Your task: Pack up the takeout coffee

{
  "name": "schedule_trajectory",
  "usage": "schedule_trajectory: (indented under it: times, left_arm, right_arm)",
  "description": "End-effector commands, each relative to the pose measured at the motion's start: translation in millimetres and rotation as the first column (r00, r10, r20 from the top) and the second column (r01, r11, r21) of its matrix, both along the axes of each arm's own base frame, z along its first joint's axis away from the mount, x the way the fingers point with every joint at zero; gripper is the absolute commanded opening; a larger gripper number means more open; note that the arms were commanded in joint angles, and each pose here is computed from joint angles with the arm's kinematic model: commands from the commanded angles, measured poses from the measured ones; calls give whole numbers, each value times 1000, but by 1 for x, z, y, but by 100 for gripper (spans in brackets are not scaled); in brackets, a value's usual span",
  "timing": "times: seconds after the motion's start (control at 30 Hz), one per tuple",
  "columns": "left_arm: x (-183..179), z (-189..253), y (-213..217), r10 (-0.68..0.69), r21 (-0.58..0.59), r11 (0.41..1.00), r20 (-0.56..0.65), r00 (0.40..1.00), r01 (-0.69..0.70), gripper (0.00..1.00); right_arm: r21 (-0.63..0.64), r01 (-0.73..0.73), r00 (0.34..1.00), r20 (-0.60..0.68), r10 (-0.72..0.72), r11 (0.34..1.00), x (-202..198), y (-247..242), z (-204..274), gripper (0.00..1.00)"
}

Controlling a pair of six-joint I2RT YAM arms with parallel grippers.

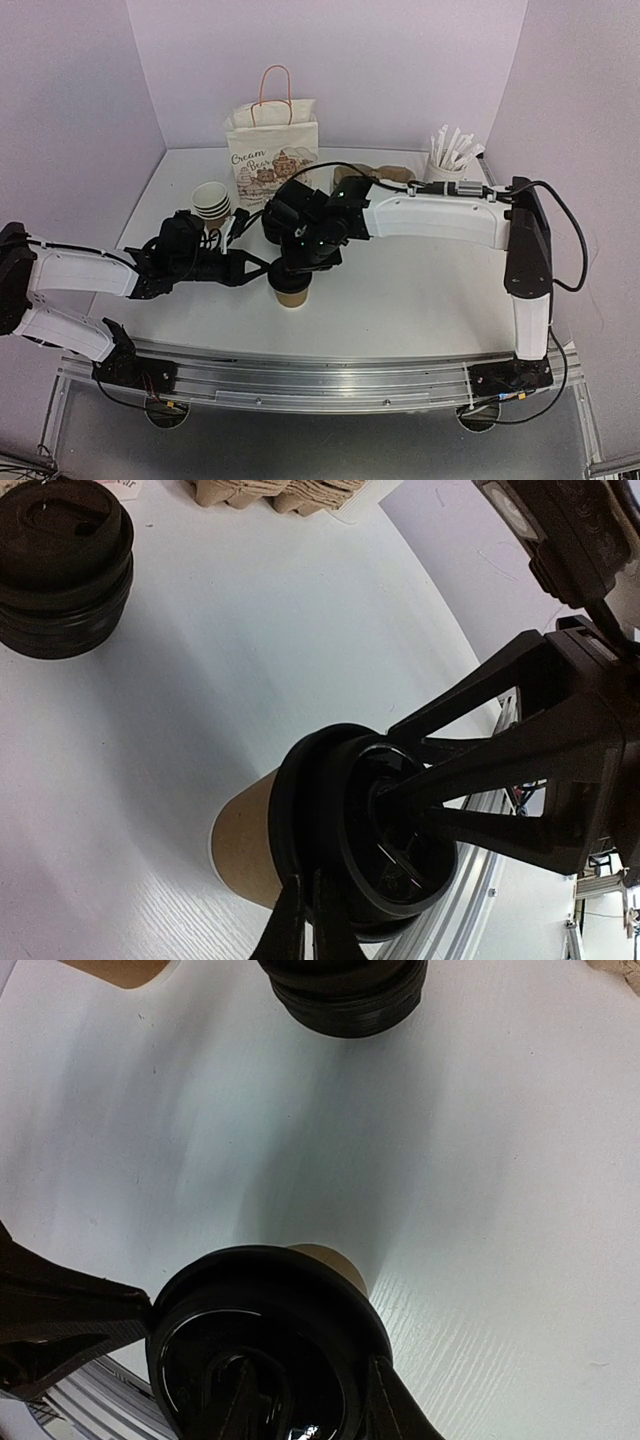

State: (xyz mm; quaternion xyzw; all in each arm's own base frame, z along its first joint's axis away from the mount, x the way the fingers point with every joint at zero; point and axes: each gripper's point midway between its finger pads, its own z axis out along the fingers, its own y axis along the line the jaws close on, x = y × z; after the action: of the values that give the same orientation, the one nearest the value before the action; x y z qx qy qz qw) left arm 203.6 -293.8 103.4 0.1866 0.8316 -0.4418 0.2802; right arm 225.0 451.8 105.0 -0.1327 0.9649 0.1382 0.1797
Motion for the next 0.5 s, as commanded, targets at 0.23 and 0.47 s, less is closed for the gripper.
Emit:
schedule_trajectory:
  times: [0.23, 0.47]
  left_arm:
    - [-32, -38, -1, -111, 137, 984, -35, 993, 115, 0]
    - [-56, -25, -20, -241, 127, 964, 48, 969, 234, 3]
  right_arm:
    - [-22, 62, 997, 45, -61, 998, -11, -14, -12, 33]
    - [-13, 69, 996, 59, -68, 998, -12, -14, -11, 33]
